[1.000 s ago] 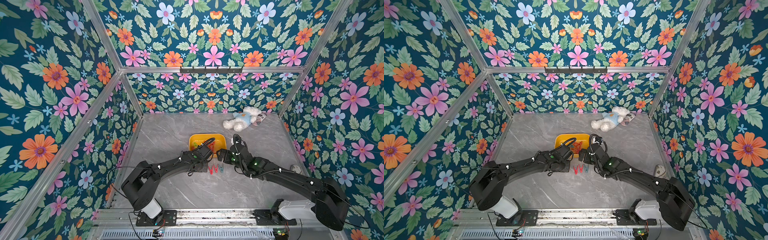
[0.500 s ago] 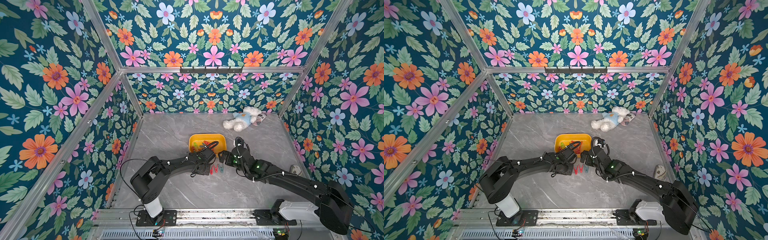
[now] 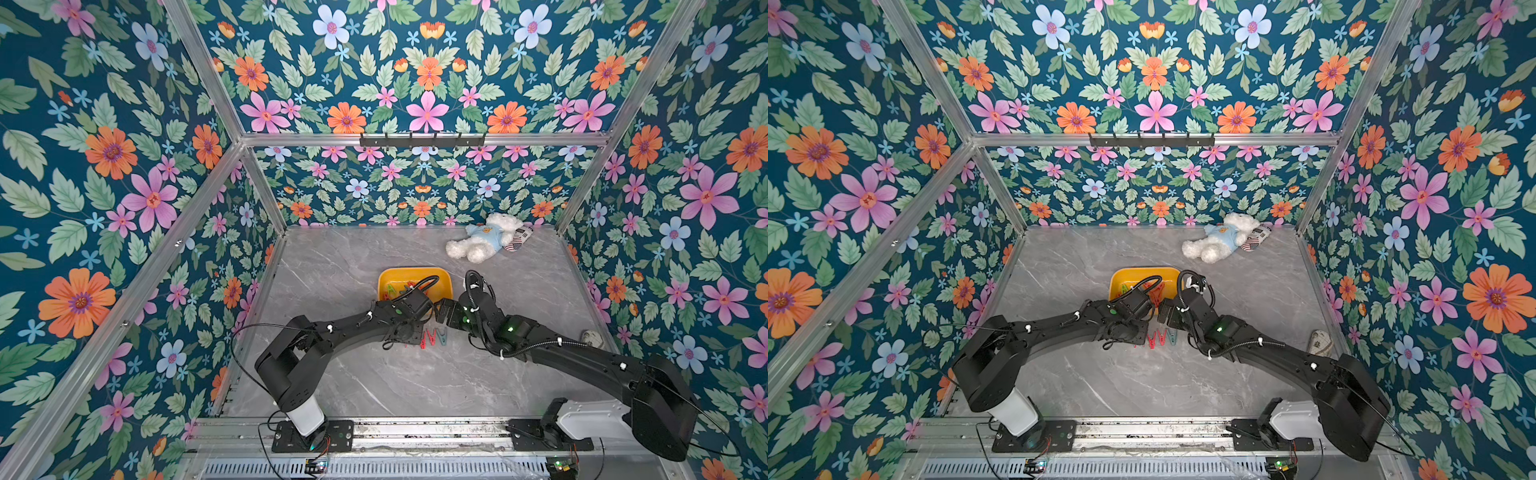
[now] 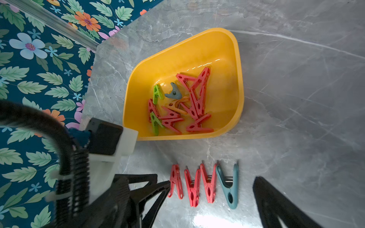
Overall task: Take the clothespins out of the storage box
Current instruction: Place the clothespin at the center of the board, then pick up the clothespin from the storage box.
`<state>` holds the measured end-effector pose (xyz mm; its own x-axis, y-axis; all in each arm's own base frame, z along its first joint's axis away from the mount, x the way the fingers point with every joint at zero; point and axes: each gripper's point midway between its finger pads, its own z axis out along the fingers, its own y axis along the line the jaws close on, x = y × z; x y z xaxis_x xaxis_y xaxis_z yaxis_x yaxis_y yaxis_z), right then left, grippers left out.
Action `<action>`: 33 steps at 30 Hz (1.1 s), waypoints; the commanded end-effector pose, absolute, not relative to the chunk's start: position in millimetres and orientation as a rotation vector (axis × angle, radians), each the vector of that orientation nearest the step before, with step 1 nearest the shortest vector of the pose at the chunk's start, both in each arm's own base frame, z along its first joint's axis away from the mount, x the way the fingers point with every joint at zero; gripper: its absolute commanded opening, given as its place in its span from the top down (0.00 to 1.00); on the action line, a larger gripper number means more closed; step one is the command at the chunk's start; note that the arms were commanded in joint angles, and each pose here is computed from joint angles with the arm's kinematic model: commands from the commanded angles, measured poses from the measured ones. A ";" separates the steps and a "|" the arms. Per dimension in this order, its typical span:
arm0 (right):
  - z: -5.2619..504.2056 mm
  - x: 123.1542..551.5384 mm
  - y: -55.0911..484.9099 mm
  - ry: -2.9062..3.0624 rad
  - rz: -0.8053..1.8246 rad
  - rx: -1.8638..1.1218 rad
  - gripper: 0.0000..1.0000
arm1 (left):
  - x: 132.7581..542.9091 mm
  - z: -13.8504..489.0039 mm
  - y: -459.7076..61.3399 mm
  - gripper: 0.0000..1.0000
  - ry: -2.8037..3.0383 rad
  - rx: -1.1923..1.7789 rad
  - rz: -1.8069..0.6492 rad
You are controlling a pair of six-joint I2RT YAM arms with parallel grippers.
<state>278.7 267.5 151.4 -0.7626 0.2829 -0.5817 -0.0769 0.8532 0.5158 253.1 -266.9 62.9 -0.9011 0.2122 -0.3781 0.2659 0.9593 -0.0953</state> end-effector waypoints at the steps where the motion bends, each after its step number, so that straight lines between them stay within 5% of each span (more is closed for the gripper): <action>1: 157.3 287.0 271.6 2.321 0.656 0.111 0.01 | 260.9 79.0 -256.6 0.59 2.712 0.299 -0.166; 7: 161.8 304.7 286.8 2.319 0.612 0.040 0.04 | 282.3 115.2 -236.9 0.29 2.633 0.158 -0.194; 16: 156.0 348.0 311.7 2.347 0.582 -0.071 0.33 | 308.9 146.7 -190.6 0.00 2.541 -0.126 -0.224; 33: 87.7 412.5 363.4 2.476 0.434 -0.302 0.55 | 314.8 156.3 -162.5 0.00 2.499 -0.252 -0.260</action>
